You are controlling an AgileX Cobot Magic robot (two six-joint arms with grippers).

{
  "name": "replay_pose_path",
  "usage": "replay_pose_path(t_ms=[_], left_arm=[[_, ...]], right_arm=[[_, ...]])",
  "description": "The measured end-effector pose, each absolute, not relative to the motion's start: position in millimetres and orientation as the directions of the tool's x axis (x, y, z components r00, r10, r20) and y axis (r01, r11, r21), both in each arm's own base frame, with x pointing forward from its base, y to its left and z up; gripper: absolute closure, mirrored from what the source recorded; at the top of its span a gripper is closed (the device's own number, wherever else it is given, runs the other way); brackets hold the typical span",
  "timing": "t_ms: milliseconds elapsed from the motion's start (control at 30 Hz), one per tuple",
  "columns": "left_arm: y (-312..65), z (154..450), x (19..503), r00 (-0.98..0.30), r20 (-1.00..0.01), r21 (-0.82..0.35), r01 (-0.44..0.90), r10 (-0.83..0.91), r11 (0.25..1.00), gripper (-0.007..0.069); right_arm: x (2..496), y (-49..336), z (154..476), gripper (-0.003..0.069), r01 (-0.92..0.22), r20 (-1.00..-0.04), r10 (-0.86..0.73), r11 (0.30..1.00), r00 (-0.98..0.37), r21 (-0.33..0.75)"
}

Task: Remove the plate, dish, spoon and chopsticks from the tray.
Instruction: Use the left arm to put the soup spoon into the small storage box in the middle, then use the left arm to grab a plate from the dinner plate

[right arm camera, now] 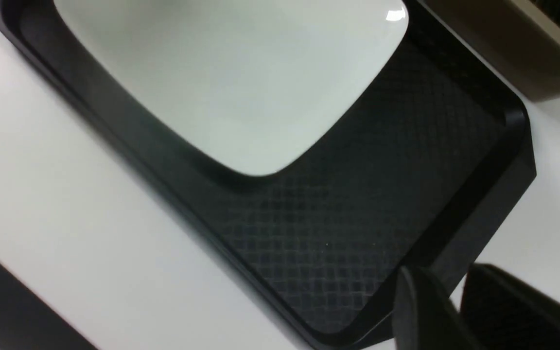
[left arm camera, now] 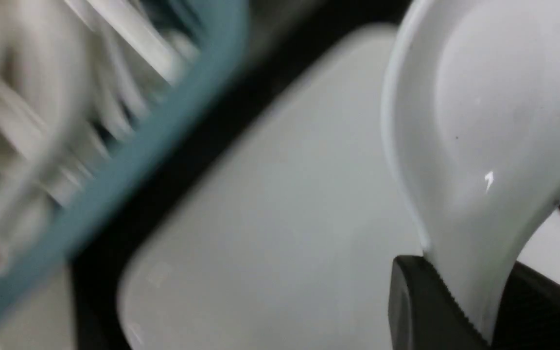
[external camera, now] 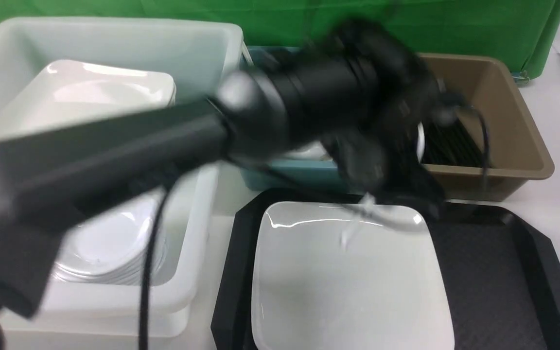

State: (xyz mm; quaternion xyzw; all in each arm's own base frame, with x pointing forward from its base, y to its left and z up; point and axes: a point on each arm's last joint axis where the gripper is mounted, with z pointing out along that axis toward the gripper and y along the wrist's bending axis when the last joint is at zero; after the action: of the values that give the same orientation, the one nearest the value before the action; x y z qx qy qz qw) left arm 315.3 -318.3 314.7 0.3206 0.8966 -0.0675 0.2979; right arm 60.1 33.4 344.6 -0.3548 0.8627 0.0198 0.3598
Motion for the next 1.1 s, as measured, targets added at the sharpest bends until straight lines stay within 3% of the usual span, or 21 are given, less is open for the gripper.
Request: replay_pose_path(t_ms=[167, 400, 433, 500, 633, 733, 800, 833, 900, 1033, 1100], left_arm=[[-268.4, 331.7, 398.4, -0.517, -0.798, 0.001, 0.514, 0.311, 0.858, 0.0492], [-217.0, 291.7, 474.1, -0.412, -0.898, -0.034, 0.419, 0.157, 0.908, 0.0455], [-213.1, 287.4, 478.0, -0.415, -0.897, -0.036, 0.409, 0.151, 0.912, 0.0433], [-204.8, 274.1, 486.4, -0.435, -0.888, -0.038, 0.388, 0.147, 0.921, 0.0315], [-204.0, 276.7, 482.2, -0.470, -0.869, -0.048, 0.389, 0.153, 0.920, 0.0155], [-202.3, 301.1, 467.0, -0.493, -0.853, -0.049, 0.402, 0.171, 0.915, 0.0053], [-198.1, 319.3, 452.3, -0.530, -0.824, -0.042, 0.414, 0.203, 0.910, 0.0054], [-198.2, 322.4, 450.9, -0.523, -0.827, -0.038, 0.418, 0.206, 0.908, 0.0061], [-192.7, 344.6, 424.3, -0.560, -0.761, 0.022, 0.482, 0.327, 0.876, 0.0147], [-201.4, 351.8, 367.8, -0.522, -0.625, 0.098, 0.685, 0.580, 0.722, 0.0463], [-208.5, 340.4, 349.5, -0.490, -0.569, 0.100, 0.756, 0.660, 0.647, 0.0535]], right_arm=[[60.1, 33.6, 344.7, 0.0487, -0.596, -0.649, -0.551, 0.782, -0.526, -0.182], [60.3, 33.9, 345.0, 0.0484, -0.556, -0.663, -0.490, 0.820, -0.565, -0.133], [60.3, 33.9, 345.0, 0.0484, -0.551, -0.664, -0.483, 0.825, -0.570, -0.126], [60.3, 33.9, 345.0, 0.0484, -0.541, -0.667, -0.468, 0.833, -0.580, -0.114], [60.3, 33.9, 345.0, 0.0480, -0.536, -0.668, -0.461, 0.837, -0.584, -0.109], [60.3, 33.9, 345.0, 0.0477, -0.536, -0.668, -0.461, 0.837, -0.584, -0.109], [60.3, 33.9, 345.0, 0.0477, -0.536, -0.668, -0.461, 0.837, -0.584, -0.109], [60.3, 33.9, 345.0, 0.0477, -0.536, -0.668, -0.461, 0.837, -0.584, -0.109], [60.3, 33.9, 345.0, 0.0473, -0.538, -0.668, -0.463, 0.836, -0.583, -0.111], [60.3, 34.0, 345.0, 0.0468, -0.549, -0.665, -0.478, 0.827, -0.573, -0.122], [60.3, 34.0, 345.0, 0.0466, -0.552, -0.665, -0.484, 0.824, -0.569, -0.126]])
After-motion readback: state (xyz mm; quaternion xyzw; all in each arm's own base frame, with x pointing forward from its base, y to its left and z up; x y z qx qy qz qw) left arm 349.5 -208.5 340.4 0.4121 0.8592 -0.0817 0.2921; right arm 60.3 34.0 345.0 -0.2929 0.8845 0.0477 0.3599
